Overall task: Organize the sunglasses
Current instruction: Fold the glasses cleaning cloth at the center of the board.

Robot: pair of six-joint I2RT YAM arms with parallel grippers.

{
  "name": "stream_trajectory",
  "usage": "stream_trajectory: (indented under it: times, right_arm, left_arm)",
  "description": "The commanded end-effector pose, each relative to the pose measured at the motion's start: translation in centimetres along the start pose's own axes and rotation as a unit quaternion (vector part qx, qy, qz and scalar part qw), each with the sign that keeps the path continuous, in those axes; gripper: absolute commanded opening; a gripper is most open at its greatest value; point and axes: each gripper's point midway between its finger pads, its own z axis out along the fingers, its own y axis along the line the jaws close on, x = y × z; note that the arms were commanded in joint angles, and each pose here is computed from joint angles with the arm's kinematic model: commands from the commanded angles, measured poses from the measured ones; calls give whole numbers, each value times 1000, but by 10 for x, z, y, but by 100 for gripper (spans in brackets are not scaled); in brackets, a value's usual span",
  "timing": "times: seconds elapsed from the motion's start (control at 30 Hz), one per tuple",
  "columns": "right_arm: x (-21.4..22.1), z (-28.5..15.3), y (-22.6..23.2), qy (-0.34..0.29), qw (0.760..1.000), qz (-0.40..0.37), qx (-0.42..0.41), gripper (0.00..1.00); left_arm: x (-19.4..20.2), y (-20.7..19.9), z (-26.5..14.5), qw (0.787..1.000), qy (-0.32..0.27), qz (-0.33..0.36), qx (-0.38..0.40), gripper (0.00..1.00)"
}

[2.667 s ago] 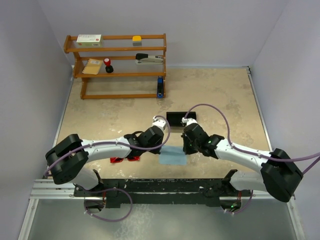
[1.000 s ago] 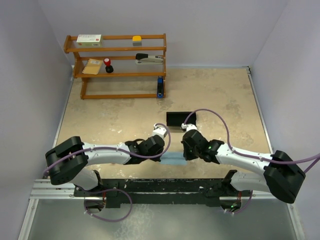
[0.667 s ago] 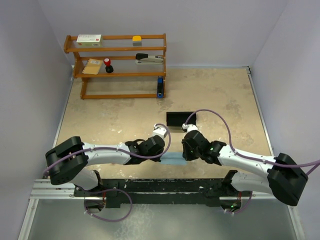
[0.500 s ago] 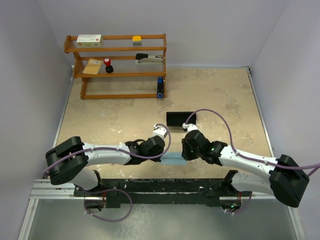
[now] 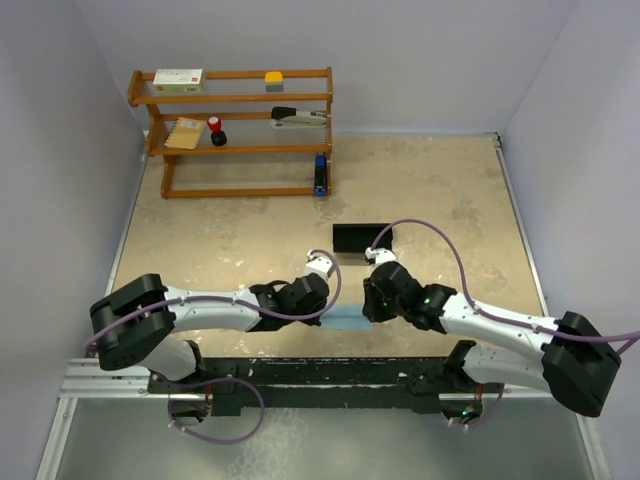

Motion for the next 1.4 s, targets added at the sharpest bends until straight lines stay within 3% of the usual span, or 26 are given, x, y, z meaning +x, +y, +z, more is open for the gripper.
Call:
stream_trajectory:
  times: [0.0, 0.57, 1.37]
  right_arm:
    - [-9, -4, 0, -21, 1000, 7, 6, 23]
    - [-26, 5, 1, -34, 999, -1, 26, 31]
    - [-35, 19, 12, -36, 999, -8, 12, 31]
  left_arm:
    - [-17, -10, -7, 999, -33, -15, 15, 0]
    - [-20, -12, -7, 999, -36, -12, 16, 0]
    - [-17, -10, -7, 999, -33, -9, 12, 0]
